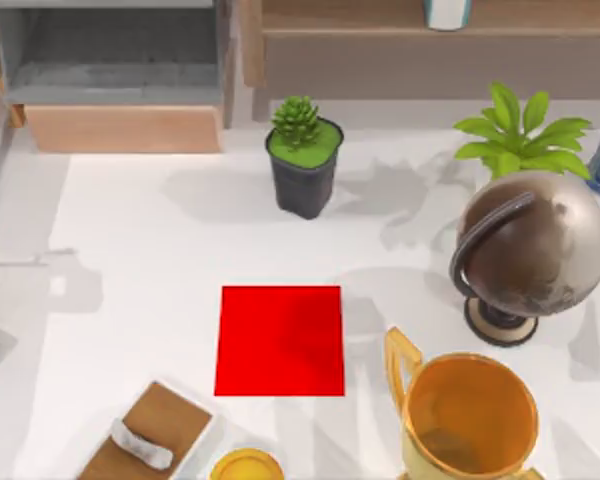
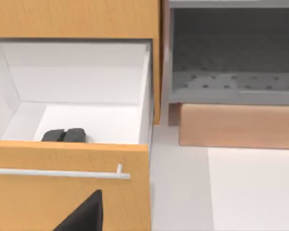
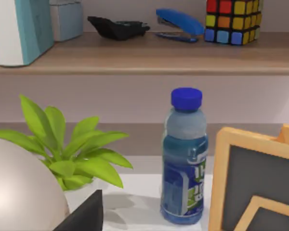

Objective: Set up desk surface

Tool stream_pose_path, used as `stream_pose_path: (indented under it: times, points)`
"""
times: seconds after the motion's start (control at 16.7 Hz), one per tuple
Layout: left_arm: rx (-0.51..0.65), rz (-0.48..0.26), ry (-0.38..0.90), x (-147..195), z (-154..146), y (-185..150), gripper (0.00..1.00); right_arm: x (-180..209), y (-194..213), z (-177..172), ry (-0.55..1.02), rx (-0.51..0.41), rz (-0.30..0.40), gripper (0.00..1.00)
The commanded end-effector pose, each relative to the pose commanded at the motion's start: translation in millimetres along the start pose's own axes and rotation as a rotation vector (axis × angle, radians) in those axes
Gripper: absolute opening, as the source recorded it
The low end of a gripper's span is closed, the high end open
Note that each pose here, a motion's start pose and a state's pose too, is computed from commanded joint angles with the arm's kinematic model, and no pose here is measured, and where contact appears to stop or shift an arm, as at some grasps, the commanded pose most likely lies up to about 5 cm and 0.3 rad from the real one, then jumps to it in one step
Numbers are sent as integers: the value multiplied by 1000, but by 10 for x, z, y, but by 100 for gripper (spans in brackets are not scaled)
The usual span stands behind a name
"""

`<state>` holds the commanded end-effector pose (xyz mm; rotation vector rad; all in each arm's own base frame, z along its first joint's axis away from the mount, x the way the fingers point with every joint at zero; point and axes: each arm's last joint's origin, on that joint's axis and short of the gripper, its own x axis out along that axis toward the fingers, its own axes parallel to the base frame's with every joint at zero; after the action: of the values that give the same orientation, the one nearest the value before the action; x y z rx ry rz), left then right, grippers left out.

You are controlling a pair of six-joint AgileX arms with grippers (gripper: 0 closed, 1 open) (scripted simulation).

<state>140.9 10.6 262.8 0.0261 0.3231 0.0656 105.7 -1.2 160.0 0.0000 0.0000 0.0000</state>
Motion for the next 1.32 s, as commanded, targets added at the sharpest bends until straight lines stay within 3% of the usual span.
stream_pose_path:
  times: [0.3, 0.54, 0.72, 0.96, 1.32]
  points:
    - [-8, 61, 316, 678, 865, 264, 100, 0, 0, 0, 0, 0, 0, 100]
    - [-34, 93, 579, 1601, 1196, 633, 100, 0, 0, 0, 0, 0, 0, 100]
    - [-60, 98, 764, 2330, 1113, 939, 100, 0, 0, 0, 0, 0, 0, 100]
    - [-90, 83, 972, 3107, 685, 1263, 100, 0, 0, 0, 0, 0, 0, 100]
    - [-92, 34, 1136, 3659, 133, 1361, 100, 0, 0, 0, 0, 0, 0, 100]
